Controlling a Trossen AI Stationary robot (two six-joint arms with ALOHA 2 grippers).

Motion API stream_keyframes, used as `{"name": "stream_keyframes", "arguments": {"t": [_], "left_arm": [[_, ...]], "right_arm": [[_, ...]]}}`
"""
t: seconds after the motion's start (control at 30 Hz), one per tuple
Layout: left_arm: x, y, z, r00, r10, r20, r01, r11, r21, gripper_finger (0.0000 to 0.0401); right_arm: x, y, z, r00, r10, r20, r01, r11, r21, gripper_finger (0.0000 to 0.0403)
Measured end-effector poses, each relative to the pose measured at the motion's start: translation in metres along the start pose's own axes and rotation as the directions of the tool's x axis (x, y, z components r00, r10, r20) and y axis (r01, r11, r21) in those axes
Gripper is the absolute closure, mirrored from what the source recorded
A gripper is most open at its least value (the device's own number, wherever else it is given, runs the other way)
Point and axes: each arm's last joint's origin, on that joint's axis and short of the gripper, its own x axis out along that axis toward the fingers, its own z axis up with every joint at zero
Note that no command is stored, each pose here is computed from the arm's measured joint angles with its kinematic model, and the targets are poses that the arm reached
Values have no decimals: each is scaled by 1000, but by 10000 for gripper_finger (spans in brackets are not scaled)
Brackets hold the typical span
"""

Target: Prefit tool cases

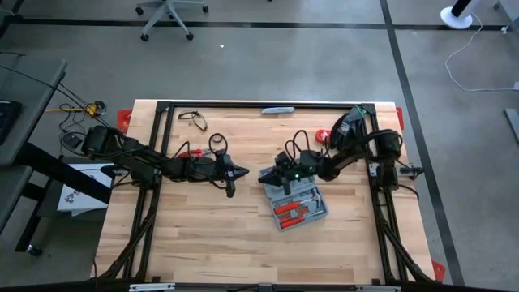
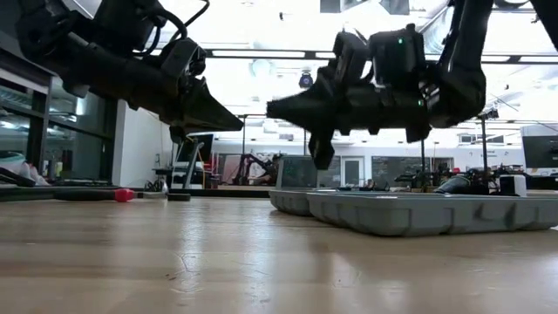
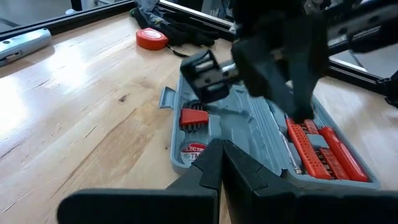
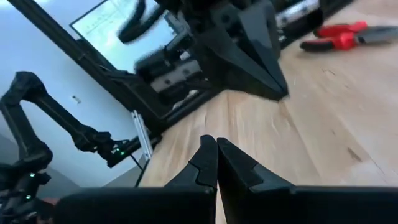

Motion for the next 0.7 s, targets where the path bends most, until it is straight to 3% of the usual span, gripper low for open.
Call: {"name": "stream_keyframes", "arguments": {"t": [0.23,0.33,0.4,0.53,0.7], "left_arm": [[0,0,0,1000,4,1,-4,1000,0,401],[0,0,0,1000,6,2,-6,1000,0,401],[0,0,0,1000,6,2,-6,1000,0,401],[0,0,0,1000,6,2,-6,1000,-2,401],[0,0,0,1000,6,2,-6,1000,-9,401]], "right_arm": [[-4,14,14,1000,-7,-11,7,999,-52,403],[-2,3,2,995,-76,-61,73,996,-56,403],[1,-12,-17,990,-100,-102,100,995,-2,403],[2,-25,-23,998,-31,-55,35,996,82,403],[-1,-8,-3,1000,30,3,-30,998,53,403]]}}
